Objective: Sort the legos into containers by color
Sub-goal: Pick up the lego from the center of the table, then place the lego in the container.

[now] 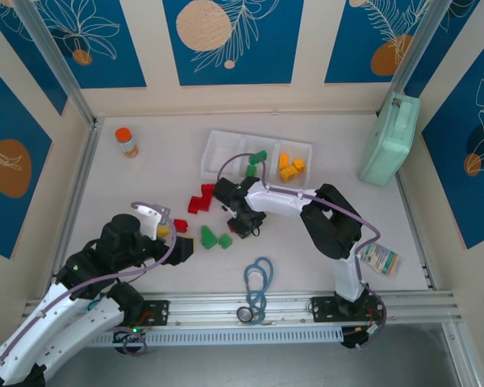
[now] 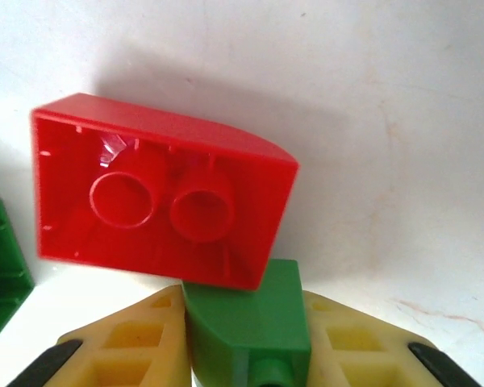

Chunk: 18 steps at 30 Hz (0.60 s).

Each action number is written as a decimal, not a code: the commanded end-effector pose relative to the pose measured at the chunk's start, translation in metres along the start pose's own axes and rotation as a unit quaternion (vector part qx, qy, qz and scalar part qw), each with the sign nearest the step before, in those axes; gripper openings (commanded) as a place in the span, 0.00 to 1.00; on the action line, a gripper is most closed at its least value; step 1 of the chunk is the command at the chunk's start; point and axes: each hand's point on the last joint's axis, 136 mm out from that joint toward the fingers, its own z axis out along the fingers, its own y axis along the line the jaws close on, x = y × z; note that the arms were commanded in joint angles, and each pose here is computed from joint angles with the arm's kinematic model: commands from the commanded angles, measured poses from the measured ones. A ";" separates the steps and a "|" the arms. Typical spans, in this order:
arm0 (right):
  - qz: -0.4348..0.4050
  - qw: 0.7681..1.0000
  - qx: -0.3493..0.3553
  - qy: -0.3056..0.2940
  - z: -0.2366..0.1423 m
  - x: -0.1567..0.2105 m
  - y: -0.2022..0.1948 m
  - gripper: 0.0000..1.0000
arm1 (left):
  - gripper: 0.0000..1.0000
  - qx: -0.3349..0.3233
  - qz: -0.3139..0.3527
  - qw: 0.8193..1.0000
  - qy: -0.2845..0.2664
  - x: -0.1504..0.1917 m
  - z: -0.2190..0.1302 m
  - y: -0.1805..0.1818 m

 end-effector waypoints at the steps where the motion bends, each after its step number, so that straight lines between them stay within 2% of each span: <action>1: 0.013 0.998 0.008 -0.061 -0.046 -0.023 -0.014 0.29 | 1.00 -0.001 0.006 1.000 -0.009 -0.002 -0.002 -0.001; 9: 0.062 0.986 0.038 -0.151 -0.087 -0.099 -0.066 0.29 | 0.99 0.000 0.006 1.000 -0.011 -0.003 -0.002 -0.001; 18: 0.067 0.982 0.066 -0.161 -0.074 -0.154 -0.121 0.29 | 0.99 -0.001 0.008 1.000 -0.017 -0.004 -0.005 -0.001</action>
